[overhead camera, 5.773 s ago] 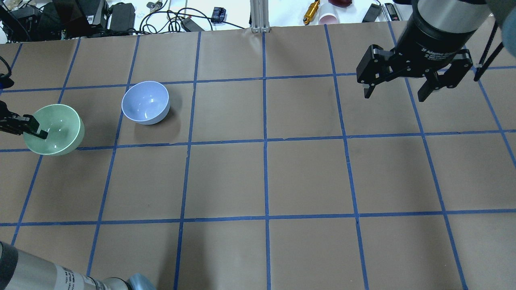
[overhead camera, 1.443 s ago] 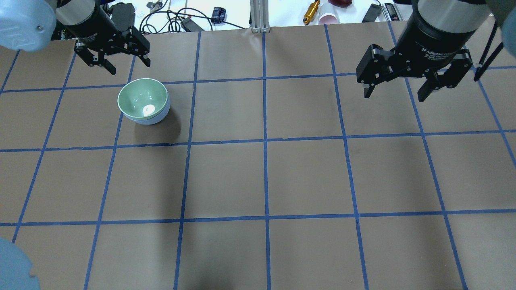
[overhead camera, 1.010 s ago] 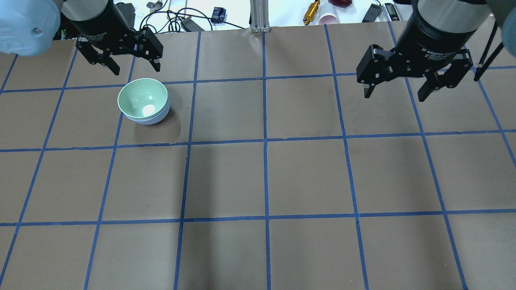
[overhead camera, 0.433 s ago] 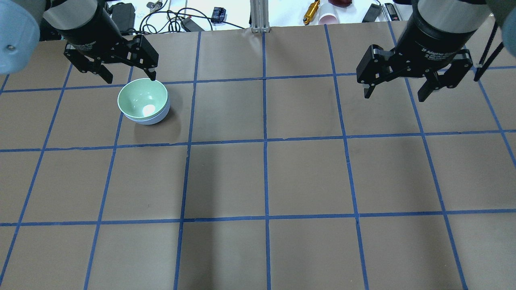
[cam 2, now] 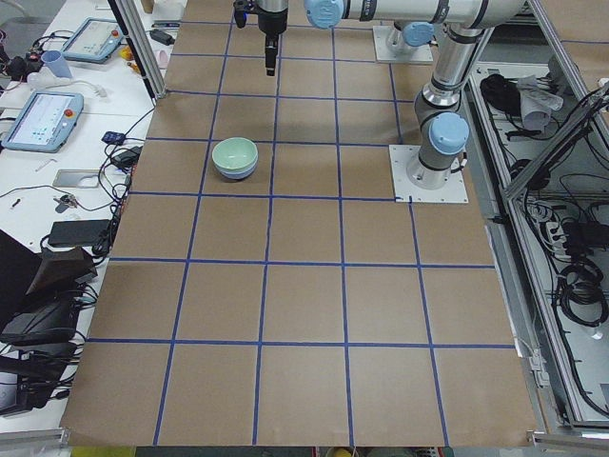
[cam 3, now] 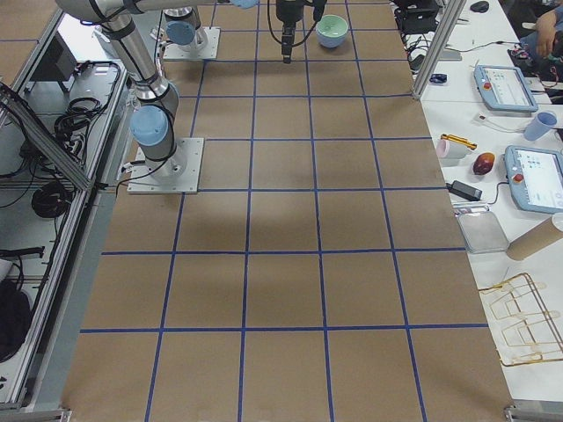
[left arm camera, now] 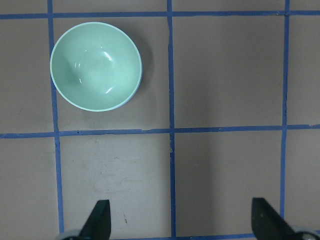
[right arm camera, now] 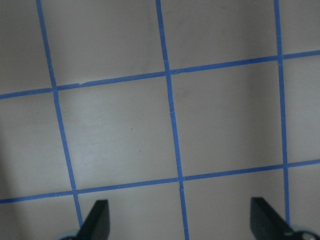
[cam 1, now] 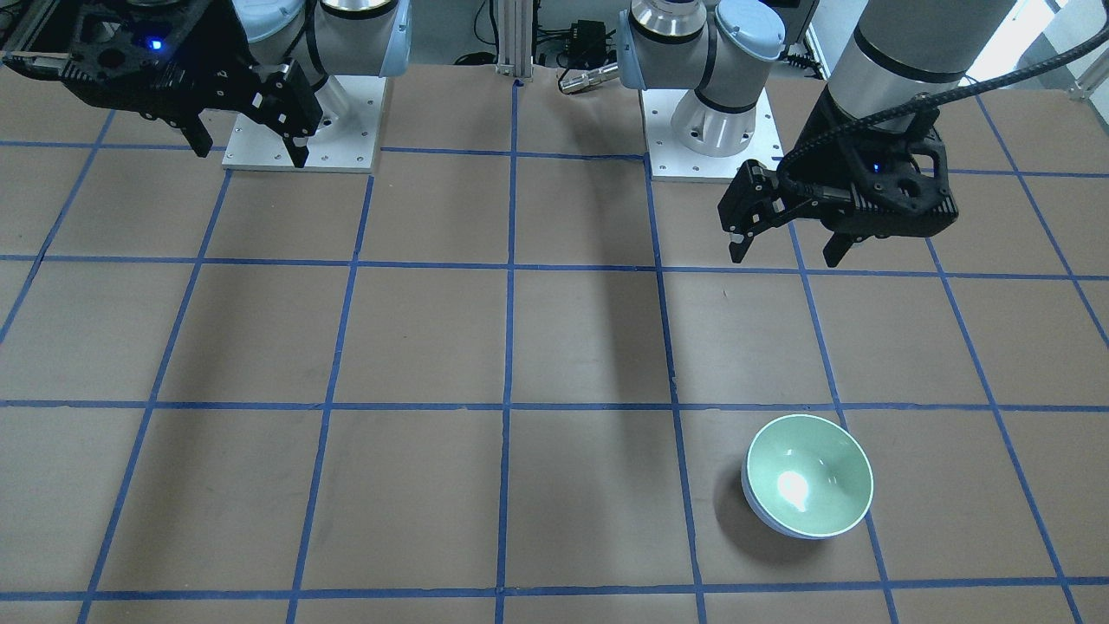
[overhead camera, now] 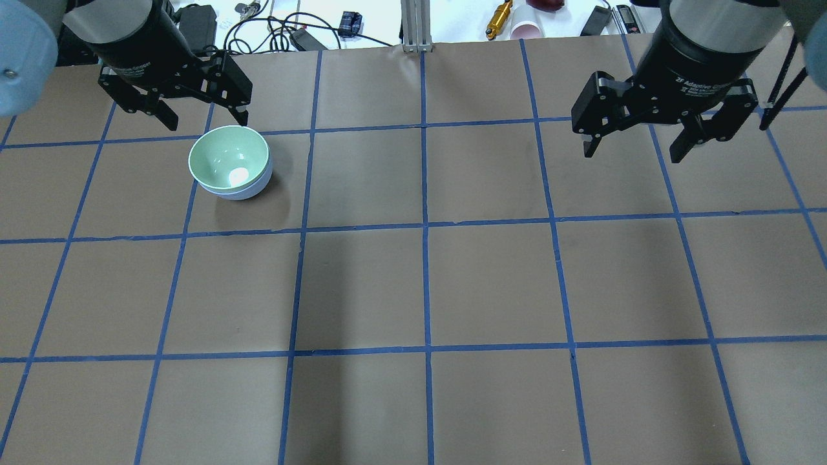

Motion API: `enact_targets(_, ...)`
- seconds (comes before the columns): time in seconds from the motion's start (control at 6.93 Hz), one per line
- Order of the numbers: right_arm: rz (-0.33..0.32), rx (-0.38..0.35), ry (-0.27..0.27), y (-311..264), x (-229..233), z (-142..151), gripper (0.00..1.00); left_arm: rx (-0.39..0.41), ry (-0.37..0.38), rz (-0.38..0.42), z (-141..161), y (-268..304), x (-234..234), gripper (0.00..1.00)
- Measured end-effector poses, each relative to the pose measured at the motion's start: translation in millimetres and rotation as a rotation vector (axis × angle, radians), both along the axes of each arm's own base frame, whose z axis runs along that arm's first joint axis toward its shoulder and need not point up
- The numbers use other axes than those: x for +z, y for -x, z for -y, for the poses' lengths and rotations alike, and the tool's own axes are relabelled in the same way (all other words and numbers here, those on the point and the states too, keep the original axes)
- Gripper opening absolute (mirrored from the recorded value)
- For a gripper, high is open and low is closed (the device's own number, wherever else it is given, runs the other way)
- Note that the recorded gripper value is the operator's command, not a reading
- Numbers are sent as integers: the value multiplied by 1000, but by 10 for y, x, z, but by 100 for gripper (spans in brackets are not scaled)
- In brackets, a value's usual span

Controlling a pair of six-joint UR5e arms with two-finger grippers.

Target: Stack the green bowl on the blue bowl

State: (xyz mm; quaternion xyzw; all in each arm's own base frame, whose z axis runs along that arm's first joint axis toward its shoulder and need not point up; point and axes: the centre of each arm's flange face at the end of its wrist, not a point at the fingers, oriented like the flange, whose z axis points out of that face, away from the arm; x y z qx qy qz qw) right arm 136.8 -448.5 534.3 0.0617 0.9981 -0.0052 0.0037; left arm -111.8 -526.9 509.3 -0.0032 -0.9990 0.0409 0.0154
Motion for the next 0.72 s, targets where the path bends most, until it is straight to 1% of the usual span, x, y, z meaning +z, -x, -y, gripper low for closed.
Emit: enact_targets(0.72, 0, 0, 0, 0, 1, 0, 100, -2, -4, -1, -10, 11, 34, 100)
